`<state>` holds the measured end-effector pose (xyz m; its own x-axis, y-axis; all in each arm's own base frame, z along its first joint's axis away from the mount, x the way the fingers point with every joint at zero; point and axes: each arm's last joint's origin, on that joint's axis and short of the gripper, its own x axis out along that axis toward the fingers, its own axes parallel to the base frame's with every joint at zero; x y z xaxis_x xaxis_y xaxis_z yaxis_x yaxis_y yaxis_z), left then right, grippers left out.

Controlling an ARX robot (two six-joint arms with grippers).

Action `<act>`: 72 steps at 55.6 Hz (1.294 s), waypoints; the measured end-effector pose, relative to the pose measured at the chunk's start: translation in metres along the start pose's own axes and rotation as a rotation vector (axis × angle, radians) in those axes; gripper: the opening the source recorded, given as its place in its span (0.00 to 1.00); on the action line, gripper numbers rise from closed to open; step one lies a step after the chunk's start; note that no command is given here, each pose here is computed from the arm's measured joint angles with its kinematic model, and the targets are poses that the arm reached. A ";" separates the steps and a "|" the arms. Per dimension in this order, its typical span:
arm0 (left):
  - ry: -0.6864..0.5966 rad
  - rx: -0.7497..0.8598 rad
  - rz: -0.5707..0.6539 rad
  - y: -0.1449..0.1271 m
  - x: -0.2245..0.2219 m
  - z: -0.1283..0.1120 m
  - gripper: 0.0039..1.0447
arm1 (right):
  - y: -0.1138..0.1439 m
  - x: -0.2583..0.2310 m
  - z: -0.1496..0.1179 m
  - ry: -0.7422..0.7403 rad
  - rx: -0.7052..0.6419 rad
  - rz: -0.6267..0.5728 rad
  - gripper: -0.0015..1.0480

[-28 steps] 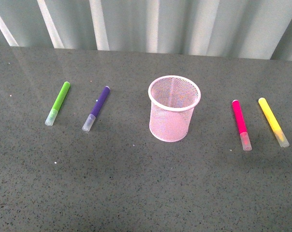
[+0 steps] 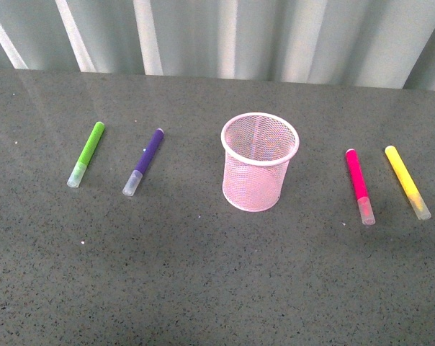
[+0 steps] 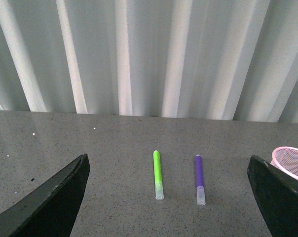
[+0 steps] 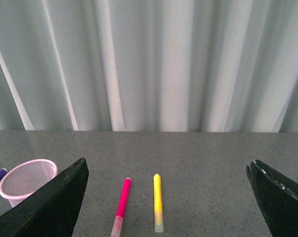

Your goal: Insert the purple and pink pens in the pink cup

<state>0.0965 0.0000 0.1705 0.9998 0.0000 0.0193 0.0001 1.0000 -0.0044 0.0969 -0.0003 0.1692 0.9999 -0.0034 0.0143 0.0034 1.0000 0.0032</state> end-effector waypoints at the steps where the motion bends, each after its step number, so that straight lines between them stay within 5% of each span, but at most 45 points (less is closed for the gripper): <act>1: 0.000 0.000 0.000 0.000 0.000 0.000 0.94 | 0.000 0.000 0.000 0.000 0.000 0.000 0.93; 46: 0.000 0.000 0.001 0.000 0.000 0.000 0.94 | 0.000 0.000 0.000 0.000 0.000 0.000 0.93; 53: 0.351 -0.059 0.099 -0.002 0.002 -0.002 0.94 | 0.000 0.000 0.000 0.000 0.000 0.000 0.93; 57: 0.420 -0.073 0.095 -0.003 0.007 -0.001 0.94 | 0.000 0.000 0.000 0.000 0.000 0.000 0.93; 72: 0.221 -0.057 0.008 -0.017 0.086 0.083 0.94 | 0.000 0.000 0.000 0.000 0.000 0.000 0.93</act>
<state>0.1806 -0.0164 0.2551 0.9797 0.0010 -0.2002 -0.0134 0.9981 -0.0602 0.0969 -0.0003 0.1692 0.9999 -0.0031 0.0139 0.0030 1.0000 0.0032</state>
